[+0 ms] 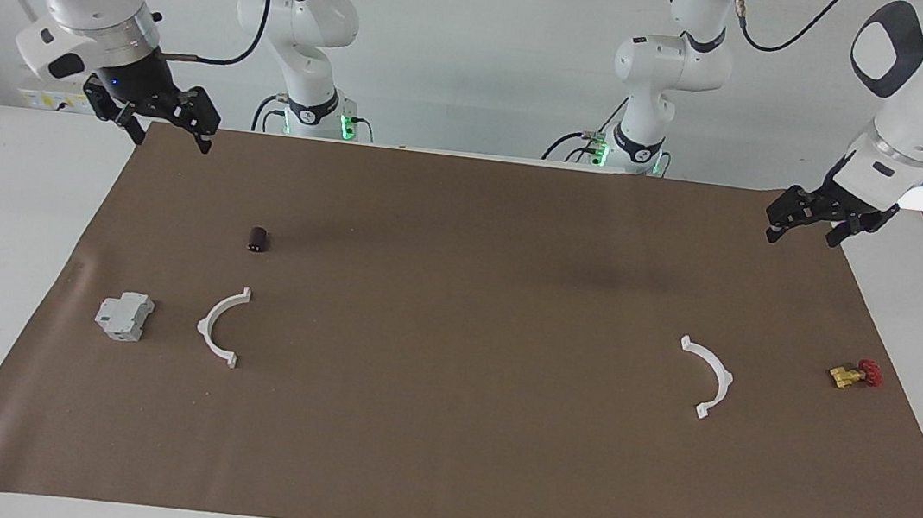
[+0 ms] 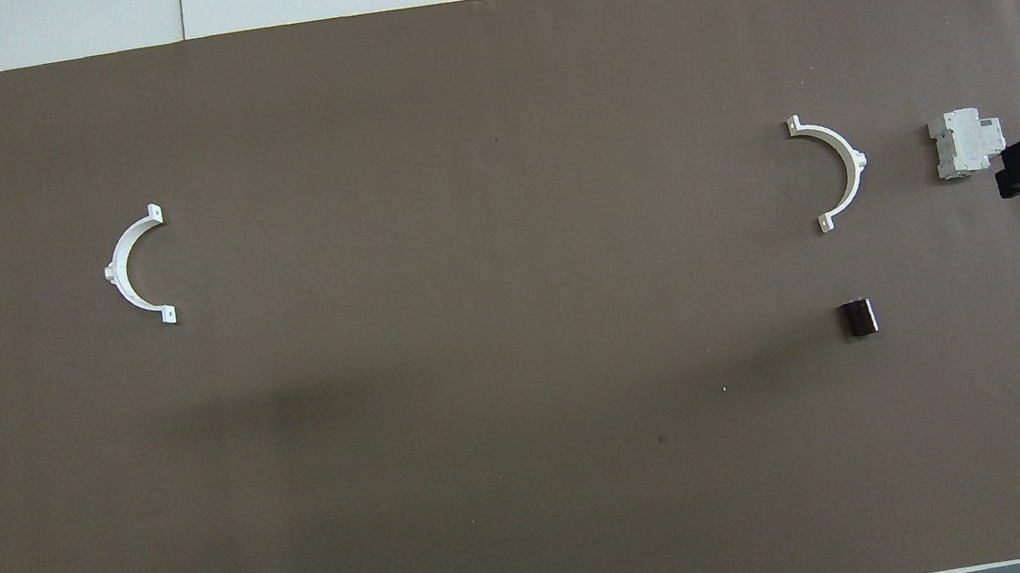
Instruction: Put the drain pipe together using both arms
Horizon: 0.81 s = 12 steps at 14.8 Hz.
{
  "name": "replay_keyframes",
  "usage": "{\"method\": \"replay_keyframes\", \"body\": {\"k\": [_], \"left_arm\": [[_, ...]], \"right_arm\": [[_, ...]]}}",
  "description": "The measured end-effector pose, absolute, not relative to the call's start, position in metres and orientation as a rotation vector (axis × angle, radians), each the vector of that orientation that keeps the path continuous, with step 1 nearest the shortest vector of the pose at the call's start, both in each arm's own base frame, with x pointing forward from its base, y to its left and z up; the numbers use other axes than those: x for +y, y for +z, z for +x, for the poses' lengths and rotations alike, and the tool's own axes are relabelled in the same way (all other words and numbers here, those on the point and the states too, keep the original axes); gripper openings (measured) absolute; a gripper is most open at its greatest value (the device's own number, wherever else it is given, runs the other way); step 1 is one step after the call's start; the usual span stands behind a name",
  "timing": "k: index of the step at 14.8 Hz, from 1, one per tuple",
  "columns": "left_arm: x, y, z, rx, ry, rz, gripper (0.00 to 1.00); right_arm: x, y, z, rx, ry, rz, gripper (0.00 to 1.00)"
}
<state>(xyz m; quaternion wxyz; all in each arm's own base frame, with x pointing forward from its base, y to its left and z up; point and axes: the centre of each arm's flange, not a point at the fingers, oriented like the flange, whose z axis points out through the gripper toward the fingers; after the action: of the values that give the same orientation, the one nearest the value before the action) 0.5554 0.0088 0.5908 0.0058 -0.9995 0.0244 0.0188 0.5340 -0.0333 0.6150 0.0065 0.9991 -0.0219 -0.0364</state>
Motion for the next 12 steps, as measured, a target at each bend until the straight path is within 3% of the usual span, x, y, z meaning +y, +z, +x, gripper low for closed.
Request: {"method": "replay_keyframes", "body": {"k": [7,12], "left_arm": [[0.009,0.591,0.555,0.076,0.059,-3.128,1.00],[0.009,0.591,0.555,0.076,0.059,-3.128,1.00]], "right_arm": [[-0.032,0.614,0.534,-0.065,-0.117,3.126,1.00],[-0.023,0.590,0.552,-0.035,0.055,3.125,1.00]]}}
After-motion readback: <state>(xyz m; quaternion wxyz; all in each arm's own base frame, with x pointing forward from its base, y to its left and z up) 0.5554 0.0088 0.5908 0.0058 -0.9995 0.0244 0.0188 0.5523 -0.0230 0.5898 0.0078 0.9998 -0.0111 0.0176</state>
